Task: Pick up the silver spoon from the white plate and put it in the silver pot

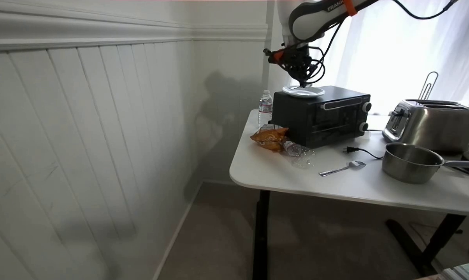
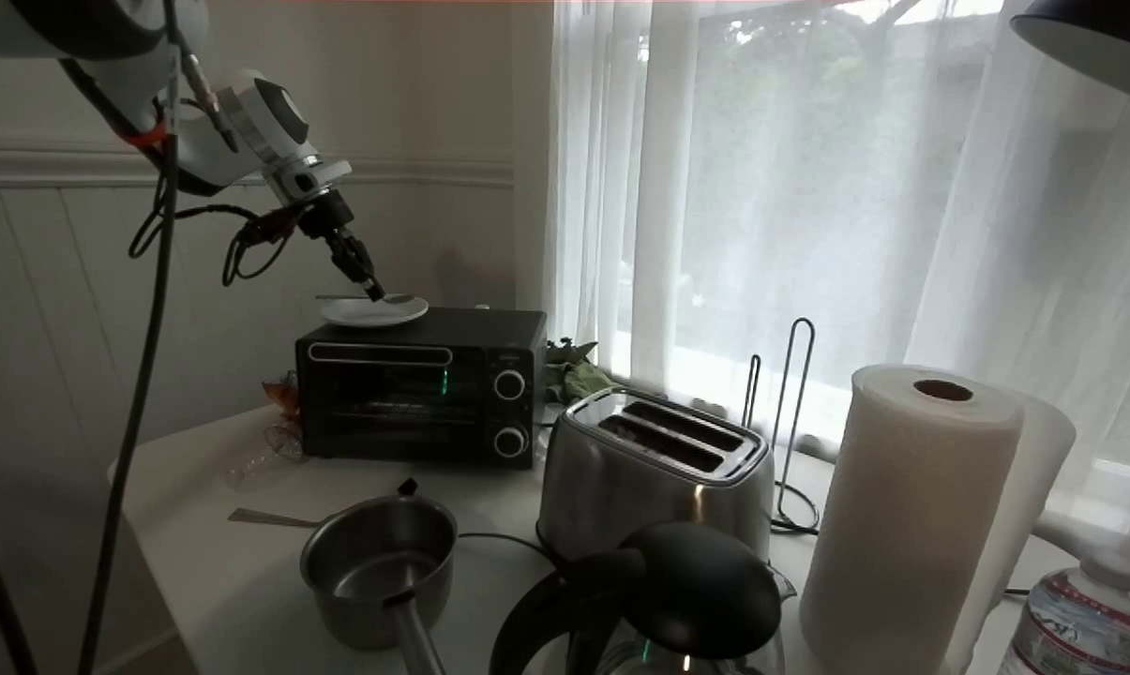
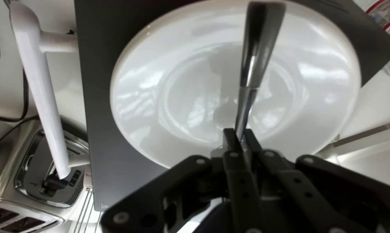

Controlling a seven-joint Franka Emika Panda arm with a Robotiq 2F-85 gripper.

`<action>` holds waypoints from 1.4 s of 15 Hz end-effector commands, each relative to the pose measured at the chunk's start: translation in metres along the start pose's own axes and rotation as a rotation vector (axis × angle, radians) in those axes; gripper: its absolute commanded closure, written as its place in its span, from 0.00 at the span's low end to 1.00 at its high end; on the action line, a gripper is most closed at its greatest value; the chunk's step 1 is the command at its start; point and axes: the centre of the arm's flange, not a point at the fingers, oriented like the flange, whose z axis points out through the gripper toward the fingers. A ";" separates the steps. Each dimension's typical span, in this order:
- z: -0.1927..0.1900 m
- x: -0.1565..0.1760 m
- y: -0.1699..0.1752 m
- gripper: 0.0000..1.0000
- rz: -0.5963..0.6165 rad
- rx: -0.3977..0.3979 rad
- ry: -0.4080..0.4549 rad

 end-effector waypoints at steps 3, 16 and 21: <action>-0.062 0.032 0.036 0.98 0.015 -0.101 0.009; -0.126 0.065 0.196 0.98 -0.185 0.059 -0.090; -0.080 0.076 0.254 0.98 -0.223 -0.019 -0.156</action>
